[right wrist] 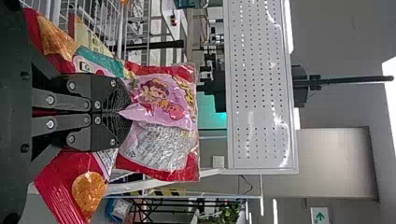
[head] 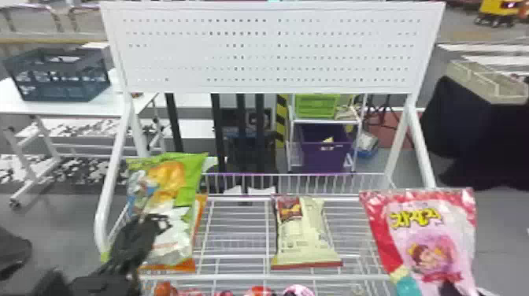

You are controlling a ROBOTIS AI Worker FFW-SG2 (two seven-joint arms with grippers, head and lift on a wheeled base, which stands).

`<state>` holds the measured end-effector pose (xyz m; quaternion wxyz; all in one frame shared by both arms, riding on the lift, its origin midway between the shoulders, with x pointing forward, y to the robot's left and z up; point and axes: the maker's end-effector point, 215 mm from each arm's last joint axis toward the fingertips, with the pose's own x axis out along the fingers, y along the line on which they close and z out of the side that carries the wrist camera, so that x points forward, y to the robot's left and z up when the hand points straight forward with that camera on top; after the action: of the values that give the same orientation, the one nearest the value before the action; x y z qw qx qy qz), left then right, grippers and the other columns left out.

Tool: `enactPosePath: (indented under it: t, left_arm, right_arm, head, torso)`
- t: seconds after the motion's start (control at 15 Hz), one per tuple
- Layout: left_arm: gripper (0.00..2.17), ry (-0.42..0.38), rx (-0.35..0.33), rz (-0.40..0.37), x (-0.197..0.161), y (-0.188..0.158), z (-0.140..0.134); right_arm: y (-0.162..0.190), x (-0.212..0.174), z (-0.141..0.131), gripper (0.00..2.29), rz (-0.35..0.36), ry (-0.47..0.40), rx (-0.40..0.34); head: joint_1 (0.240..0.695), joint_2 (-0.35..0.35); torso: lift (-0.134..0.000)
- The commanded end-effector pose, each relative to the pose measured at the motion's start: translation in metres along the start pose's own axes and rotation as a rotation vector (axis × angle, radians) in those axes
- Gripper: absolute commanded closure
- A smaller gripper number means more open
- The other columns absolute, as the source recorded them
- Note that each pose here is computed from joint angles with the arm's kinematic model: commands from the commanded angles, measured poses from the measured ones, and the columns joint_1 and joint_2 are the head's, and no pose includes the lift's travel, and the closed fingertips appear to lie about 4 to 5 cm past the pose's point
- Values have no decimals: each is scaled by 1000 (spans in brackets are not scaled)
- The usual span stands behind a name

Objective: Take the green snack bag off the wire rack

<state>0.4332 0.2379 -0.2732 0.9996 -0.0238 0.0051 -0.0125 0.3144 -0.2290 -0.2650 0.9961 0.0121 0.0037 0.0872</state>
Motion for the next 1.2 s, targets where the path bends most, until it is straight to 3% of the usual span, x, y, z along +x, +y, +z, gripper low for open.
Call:
enactPosePath:
  t: [0.0,0.33,1.13]
  left_arm:
    - [2142,-49,-8,66,-25,36,14]
    - [2142,-81,-18,96,-49,55,25]
    - [2142,-84,-15,96,-47,55,26]
  right_arm:
    - [1,0,-1,2175,2,1,2]
    - [4,1,-3,2175,6,4,7]
    - [3,1,-2,2175,3,2,7]
  head:
    - [499,0]
    - [499,0]
    - [499,0]
  torso:
    - [0]
    - [0]
    - [0]
